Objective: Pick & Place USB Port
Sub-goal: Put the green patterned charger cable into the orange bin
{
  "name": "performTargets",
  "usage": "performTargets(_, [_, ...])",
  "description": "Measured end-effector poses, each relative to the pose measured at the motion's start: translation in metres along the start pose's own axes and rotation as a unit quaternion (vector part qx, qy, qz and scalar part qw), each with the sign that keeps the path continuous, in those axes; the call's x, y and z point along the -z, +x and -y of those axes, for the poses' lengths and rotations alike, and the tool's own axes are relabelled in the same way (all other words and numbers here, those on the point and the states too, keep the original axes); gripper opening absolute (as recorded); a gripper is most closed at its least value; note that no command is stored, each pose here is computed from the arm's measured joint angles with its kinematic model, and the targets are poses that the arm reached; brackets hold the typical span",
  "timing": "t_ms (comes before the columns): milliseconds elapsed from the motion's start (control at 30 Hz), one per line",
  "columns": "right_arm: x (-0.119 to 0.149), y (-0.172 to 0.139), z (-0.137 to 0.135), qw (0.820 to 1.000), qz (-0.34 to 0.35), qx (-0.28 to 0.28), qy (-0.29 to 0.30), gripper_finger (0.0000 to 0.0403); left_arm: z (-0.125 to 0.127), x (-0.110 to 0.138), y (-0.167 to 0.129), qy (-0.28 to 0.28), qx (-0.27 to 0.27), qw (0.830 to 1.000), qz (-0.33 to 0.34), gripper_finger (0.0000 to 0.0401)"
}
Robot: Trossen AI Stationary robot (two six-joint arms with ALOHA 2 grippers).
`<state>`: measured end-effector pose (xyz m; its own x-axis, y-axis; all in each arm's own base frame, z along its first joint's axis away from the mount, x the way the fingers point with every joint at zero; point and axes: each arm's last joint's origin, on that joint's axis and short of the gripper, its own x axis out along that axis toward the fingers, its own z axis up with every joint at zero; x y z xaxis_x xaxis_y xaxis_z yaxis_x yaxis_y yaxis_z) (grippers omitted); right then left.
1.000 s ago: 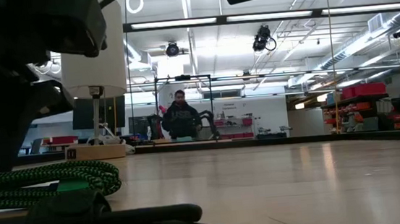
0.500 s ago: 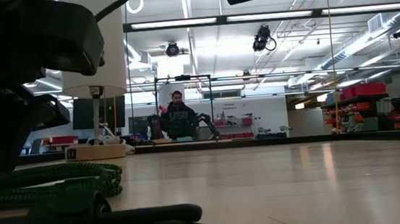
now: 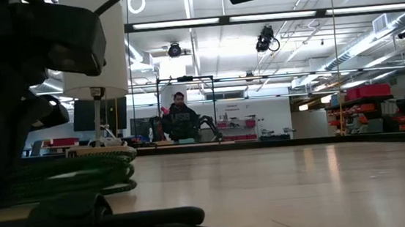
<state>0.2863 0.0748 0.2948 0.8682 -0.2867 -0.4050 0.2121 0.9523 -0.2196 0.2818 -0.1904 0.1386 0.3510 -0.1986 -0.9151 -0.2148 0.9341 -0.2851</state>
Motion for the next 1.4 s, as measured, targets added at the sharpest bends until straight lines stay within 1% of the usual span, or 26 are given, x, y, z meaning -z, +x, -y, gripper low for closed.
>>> performTargets(100, [0.0,0.0,0.0,1.0,0.0,0.0,0.0,0.0164,0.005,-0.002,-0.016,0.001,-0.005,1.0,0.027,0.0016])
performTargets(200, [0.0,0.0,0.0,1.0,0.0,0.0,0.0,0.0164,0.022,-0.009,-0.048,0.015,0.001,0.997,0.07,0.0016])
performTargets(267, [0.0,0.0,0.0,1.0,0.0,0.0,0.0,0.0164,0.034,-0.009,-0.068,0.023,-0.016,0.996,0.081,0.0016])
performTargets(333, [0.0,0.0,0.0,1.0,-0.001,0.0,-0.001,0.0164,0.044,-0.004,-0.088,0.021,-0.043,0.995,0.083,0.0016])
performTargets(367, [0.0,0.0,0.0,1.0,-0.002,0.0,-0.001,0.0164,0.052,-0.002,-0.099,0.017,-0.048,0.995,0.089,0.0015])
performTargets(467, [0.001,0.0,0.0,1.0,-0.003,0.0,-0.002,0.0164,0.072,0.012,-0.128,0.001,-0.071,0.992,0.107,0.0015])
performTargets(567, [0.001,0.0,0.0,1.0,-0.003,0.0,-0.002,0.0164,0.09,0.029,-0.151,-0.011,-0.066,0.989,0.134,0.0015])
performTargets(667, [0.001,0.0,0.0,1.0,-0.003,-0.002,-0.002,0.0164,0.101,0.053,-0.168,-0.024,-0.067,0.985,0.154,0.0015])
performTargets(833, [0.001,0.0,0.0,1.0,-0.003,-0.003,-0.002,0.0164,0.106,0.09,-0.177,-0.066,-0.079,0.979,0.176,0.0015])
performTargets(967, [0.001,0.0,0.0,1.0,-0.003,-0.003,-0.002,0.0164,0.105,0.112,-0.176,-0.1,-0.098,0.977,0.158,0.0015])
performTargets(1100, [0.001,0.0,0.0,1.0,-0.003,-0.003,-0.002,0.0164,0.106,0.131,-0.173,-0.122,-0.112,0.974,0.152,0.0015])
performTargets(1200, [0.001,0.0,0.0,1.0,-0.003,-0.003,-0.002,0.0164,0.108,0.143,-0.169,-0.135,-0.121,0.976,0.122,0.0015])
performTargets(1267, [0.001,0.0,0.0,1.0,-0.003,-0.003,-0.002,0.0164,0.106,0.152,-0.167,-0.148,-0.143,0.973,0.106,0.0015])
performTargets(1400, [0.001,0.0,0.0,1.0,-0.003,-0.003,-0.002,0.0164,0.105,0.166,-0.164,-0.168,-0.158,0.967,0.109,0.0015])
